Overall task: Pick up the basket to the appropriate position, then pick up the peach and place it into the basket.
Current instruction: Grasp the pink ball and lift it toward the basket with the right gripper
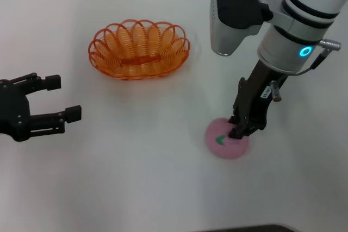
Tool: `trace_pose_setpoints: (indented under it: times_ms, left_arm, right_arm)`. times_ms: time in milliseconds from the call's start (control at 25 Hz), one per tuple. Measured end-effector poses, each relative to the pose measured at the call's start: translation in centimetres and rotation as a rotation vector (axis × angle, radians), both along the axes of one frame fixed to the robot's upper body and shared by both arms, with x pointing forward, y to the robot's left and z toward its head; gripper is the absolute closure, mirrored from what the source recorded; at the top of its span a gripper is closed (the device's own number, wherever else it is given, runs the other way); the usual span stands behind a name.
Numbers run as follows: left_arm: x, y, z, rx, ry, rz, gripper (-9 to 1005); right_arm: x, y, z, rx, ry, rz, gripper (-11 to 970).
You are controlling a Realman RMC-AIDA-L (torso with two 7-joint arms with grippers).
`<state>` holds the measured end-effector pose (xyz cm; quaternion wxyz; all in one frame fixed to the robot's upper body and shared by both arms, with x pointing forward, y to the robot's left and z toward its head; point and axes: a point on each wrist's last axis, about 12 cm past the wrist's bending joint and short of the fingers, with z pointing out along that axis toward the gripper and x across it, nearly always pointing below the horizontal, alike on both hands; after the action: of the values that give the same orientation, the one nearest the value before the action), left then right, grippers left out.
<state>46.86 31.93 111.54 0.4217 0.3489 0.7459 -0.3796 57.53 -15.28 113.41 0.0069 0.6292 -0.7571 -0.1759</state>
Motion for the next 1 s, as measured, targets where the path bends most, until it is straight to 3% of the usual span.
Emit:
trace_pose_setpoints:
  times_ms: [400, 720, 1000]
  left_arm:
    - [0.0, -0.1, -0.2, -0.007, 0.007, -0.002, 105]
    - [0.0, -0.1, -0.2, -0.008, 0.008, -0.002, 105]
    - [-0.1, -0.1, -0.2, -0.007, 0.009, -0.002, 105]
  right_arm:
    - [0.0, 0.0, 0.1, 0.015, -0.002, 0.007, 822]
    - [0.1, -0.2, 0.8, 0.047, -0.001, 0.012, 821]
    - [0.9, -0.8, 3.8, 0.152, -0.058, -0.001, 821]
